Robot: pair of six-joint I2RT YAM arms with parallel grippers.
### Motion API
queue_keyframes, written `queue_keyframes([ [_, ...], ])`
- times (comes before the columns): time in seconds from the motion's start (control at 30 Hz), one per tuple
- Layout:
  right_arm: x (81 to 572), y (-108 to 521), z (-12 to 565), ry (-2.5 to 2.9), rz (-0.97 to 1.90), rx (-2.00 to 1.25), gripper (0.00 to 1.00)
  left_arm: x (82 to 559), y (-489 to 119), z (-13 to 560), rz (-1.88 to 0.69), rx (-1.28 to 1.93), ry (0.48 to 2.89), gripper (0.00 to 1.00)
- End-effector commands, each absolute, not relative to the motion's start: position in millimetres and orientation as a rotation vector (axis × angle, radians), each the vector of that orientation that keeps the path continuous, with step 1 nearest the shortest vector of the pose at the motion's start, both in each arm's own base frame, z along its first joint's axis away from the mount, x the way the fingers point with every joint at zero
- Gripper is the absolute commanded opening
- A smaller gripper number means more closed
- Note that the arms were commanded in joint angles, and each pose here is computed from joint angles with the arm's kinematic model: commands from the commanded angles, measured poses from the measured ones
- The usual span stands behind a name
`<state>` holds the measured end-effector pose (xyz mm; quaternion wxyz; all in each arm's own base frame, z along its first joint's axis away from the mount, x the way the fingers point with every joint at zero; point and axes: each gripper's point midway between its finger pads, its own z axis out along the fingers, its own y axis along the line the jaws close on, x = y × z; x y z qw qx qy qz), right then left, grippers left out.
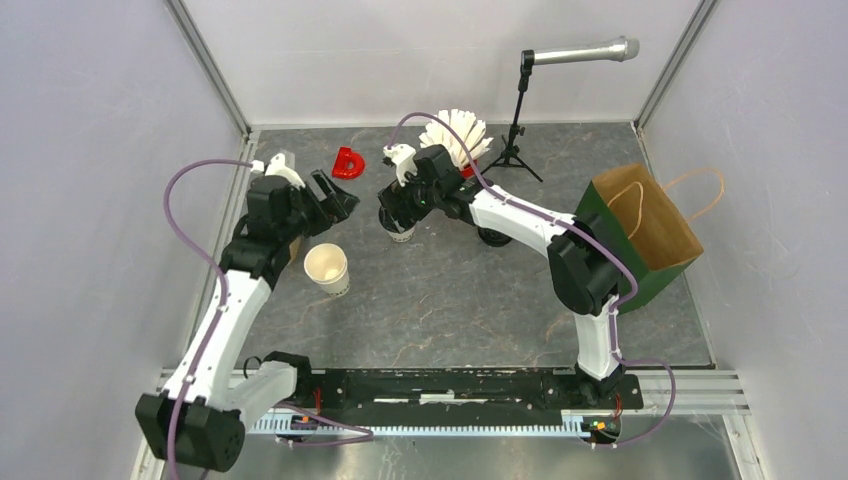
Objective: Pack the takeout coffee
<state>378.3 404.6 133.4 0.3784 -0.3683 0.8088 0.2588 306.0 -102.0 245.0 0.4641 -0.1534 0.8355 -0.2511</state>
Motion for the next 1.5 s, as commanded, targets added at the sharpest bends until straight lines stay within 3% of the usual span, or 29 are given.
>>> queue_keyframes([
  [0.0, 379.6, 412.0, 173.1, 1.943, 0.723, -0.951, 0.98, 334.1, -126.5, 251.3, -0.84, -0.342, 2.0, 0.88],
  [0.3, 384.0, 412.2, 168.3, 1.952, 0.74, -0.944, 0.98, 364.6, -157.4, 217.6, -1.032, -0.251, 2.027, 0.83],
  [0.67, 392.7, 413.7, 162.0, 1.96, 0.746, -0.94, 0.98, 373.9, -154.9, 150.0, -0.984, -0.353, 2.202, 0.77],
  [1.47, 405.2, 413.0, 141.5, 1.978, 0.775, -0.938, 0.98, 377.9, -172.3, 114.5, -1.006, -0.349, 2.313, 0.7],
])
